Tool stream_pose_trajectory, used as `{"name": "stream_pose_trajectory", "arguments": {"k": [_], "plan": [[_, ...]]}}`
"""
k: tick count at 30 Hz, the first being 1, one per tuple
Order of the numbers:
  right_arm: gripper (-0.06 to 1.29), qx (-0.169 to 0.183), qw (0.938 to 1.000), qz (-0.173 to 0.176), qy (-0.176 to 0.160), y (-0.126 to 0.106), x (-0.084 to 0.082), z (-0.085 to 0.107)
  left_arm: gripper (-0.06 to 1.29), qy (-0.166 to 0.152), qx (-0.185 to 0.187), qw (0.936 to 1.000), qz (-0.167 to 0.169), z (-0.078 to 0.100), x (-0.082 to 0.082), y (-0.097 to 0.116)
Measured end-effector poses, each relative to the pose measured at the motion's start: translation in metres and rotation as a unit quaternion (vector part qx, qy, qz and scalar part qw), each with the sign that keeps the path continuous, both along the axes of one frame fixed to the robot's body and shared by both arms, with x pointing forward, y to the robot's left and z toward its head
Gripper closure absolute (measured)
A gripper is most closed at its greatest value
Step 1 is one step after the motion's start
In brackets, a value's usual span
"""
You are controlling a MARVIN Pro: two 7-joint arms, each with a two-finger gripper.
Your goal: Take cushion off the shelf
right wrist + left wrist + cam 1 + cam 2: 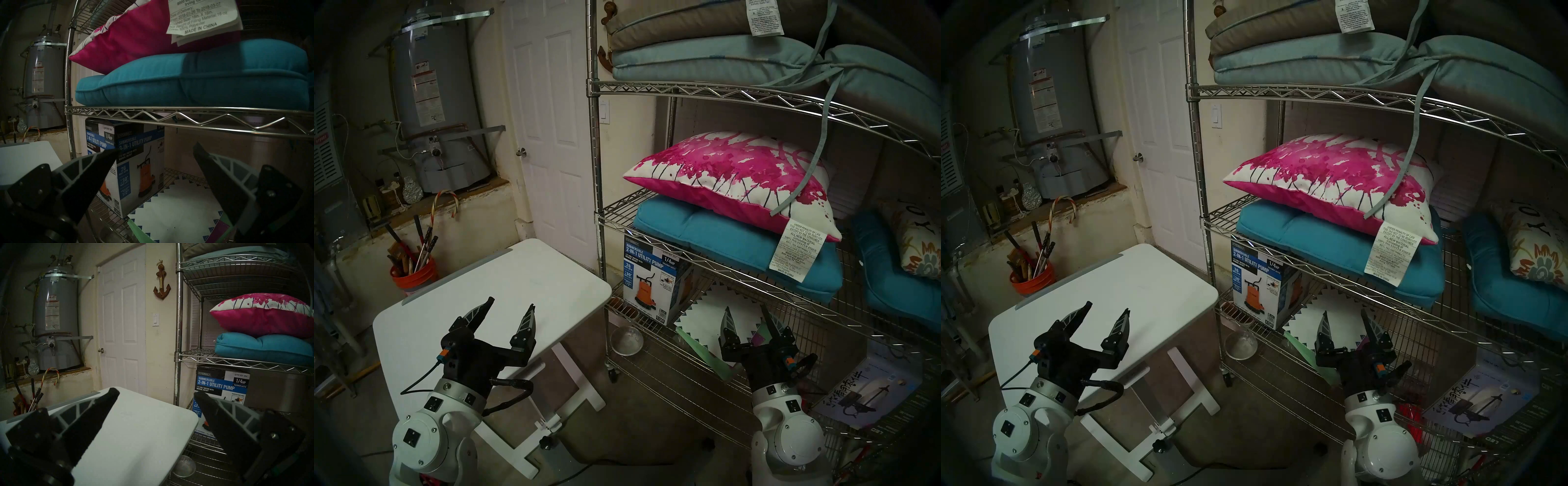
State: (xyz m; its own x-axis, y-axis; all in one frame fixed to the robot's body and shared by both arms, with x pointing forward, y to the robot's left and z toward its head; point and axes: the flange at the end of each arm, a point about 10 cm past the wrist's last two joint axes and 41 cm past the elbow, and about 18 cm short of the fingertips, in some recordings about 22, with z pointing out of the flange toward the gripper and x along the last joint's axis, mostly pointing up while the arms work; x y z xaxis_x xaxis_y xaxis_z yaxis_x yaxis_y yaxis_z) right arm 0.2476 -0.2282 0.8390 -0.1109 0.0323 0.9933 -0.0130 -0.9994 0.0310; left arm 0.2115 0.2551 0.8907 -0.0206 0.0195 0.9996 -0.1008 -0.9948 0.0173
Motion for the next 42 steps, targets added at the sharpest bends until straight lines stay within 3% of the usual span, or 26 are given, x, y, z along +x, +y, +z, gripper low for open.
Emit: {"name": "stream_pose_trajectory", "arguments": {"k": [22, 27, 33, 38, 42], "plan": [[0.01, 0.000, 1.0000, 0.000, 0.000, 0.000, 0.000, 0.000, -0.03, 0.000, 0.000, 1.0000, 0.000, 0.000, 0.000, 0.000], [0.01, 0.000, 1.0000, 0.000, 0.000, 0.000, 0.000, 0.000, -0.03, -0.004, 0.011, 0.9999, 0.001, 0.003, -0.001, 0.008], [0.01, 0.000, 1.0000, 0.000, 0.001, 0.000, 0.000, -0.001, -0.03, -0.031, 0.066, 0.9973, 0.014, 0.016, -0.003, 0.028], [0.01, 0.000, 1.0000, 0.000, 0.001, 0.000, 0.000, -0.001, -0.03, -0.054, 0.134, 0.9892, 0.026, 0.026, -0.002, 0.043], [0.01, 0.000, 1.0000, 0.000, 0.001, 0.000, 0.000, -0.001, -0.03, -0.066, 0.191, 0.9789, 0.032, 0.033, -0.001, 0.052]]}}
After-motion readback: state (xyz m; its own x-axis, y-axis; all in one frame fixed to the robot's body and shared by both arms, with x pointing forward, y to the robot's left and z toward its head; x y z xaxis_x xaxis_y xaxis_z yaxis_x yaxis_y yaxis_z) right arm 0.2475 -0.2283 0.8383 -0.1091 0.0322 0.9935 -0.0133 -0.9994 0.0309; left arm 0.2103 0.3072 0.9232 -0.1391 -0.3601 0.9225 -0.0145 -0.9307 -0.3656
